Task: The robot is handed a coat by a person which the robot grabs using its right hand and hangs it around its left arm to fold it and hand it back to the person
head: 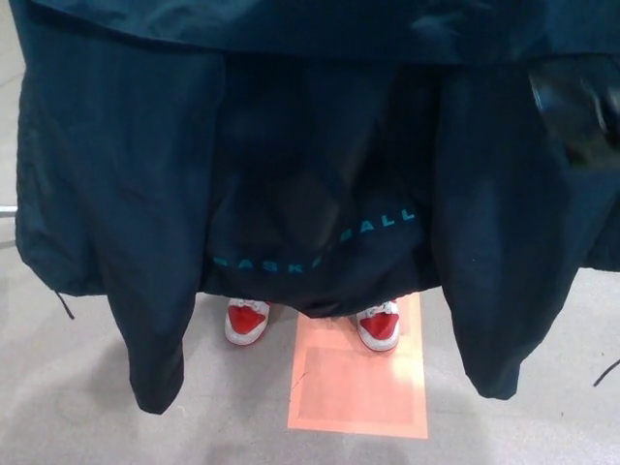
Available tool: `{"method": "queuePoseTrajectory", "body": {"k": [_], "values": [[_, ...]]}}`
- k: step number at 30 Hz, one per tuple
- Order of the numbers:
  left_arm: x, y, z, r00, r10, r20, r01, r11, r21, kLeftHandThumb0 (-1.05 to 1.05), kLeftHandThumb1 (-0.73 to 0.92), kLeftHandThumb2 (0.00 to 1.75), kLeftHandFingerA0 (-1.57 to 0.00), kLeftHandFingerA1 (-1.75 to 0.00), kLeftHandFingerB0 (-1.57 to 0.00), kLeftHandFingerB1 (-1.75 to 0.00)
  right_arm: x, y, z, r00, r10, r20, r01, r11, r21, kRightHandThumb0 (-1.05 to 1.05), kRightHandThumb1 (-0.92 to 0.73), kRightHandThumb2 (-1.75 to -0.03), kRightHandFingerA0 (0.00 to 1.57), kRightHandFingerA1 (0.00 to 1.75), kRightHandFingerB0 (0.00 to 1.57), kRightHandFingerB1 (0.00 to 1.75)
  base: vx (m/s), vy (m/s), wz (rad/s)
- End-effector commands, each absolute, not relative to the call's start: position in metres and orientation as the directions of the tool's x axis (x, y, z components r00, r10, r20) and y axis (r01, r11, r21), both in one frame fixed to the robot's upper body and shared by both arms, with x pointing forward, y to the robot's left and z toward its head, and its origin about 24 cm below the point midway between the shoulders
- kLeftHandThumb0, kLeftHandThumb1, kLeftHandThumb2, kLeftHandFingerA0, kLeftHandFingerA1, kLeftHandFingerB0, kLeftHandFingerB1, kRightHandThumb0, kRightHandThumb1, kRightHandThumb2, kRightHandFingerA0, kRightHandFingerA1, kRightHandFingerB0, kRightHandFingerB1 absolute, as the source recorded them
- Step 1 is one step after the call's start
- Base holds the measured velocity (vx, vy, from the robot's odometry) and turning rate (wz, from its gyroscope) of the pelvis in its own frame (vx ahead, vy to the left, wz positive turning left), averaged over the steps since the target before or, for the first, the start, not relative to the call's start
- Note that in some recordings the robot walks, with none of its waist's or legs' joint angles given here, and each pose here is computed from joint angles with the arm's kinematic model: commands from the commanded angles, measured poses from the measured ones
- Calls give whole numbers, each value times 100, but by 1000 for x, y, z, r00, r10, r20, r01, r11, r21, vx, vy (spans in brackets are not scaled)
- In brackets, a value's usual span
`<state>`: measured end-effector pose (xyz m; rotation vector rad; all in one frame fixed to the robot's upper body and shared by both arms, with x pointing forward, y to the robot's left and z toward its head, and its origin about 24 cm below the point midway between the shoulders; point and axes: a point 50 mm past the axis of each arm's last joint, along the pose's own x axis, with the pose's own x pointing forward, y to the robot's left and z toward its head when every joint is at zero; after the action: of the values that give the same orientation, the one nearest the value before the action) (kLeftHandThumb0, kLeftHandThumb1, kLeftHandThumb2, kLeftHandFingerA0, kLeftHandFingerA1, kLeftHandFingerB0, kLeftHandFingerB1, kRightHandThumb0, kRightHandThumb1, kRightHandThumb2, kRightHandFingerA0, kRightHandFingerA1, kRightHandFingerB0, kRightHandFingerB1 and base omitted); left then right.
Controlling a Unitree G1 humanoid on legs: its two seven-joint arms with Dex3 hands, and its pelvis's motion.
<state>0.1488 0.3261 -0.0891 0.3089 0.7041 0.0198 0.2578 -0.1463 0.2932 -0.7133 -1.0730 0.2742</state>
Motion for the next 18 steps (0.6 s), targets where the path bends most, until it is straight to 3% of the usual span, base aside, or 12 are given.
{"method": "queuePoseTrajectory", "body": {"k": [1,3,4,7,8,11,12,15,16,18], "values": [[151,334,-83,784,129,-607,59,958,280,-83,81,111,-8,-29,-8,-26,317,-135,318,733,565,379,91,470,-878,-87,-76,-109,0,16,0,16,0,0,0],[152,334,-82,784,133,-607,60,956,287,-82,81,111,-8,-30,-8,-27,327,-131,318,759,568,319,78,407,-910,-86,-76,-109,0,16,0,16,0,0,0],[153,334,-81,786,132,-603,69,952,298,-74,92,76,-9,-27,-8,-25,331,-129,318,771,566,292,71,379,-923,-86,-76,-109,0,16,0,17,0,0,0],[154,334,-81,785,134,-605,73,949,306,-70,92,74,-8,-27,-8,-26,345,-123,317,797,564,216,34,315,-948,-89,-77,-111,0,15,0,15,0,0,0],[154,334,-81,784,138,-606,73,948,311,-78,84,81,-9,-30,-9,-29,351,-120,317,812,557,174,14,280,-960,-91,-78,-112,0,13,0,14,0,0,0],[155,334,-81,786,136,-603,81,945,318,-80,83,83,-9,-31,-8,-27,366,-113,321,847,527,69,-49,206,-977,-90,-77,-112,0,16,0,16,0,0,0],[155,334,-80,786,134,-603,82,945,318,-75,92,76,-11,-29,-9,-26,368,-112,322,852,520,55,-64,208,-976,-90,-75,-110,0,18,1,16,0,0,0],[155,334,-80,792,122,-598,83,949,305,-75,92,75,-10,-28,-8,-24,382,-107,328,882,470,-36,-149,204,-968,-92,-75,-109,4,17,4,17,0,0,0],[154,334,-81,790,119,-601,82,952,296,-81,81,111,-8,-34,-8,-28,385,-106,330,884,464,-61,-172,200,-965,-93,-75,-109,4,18,4,18,0,0,0],[154,333,-81,789,118,-603,78,955,288,-81,80,110,-8,-34,-8,-29,390,-105,332,884,452,-120,-240,220,-945,-91,-72,-109,0,16,0,17,0,0,0]]}}
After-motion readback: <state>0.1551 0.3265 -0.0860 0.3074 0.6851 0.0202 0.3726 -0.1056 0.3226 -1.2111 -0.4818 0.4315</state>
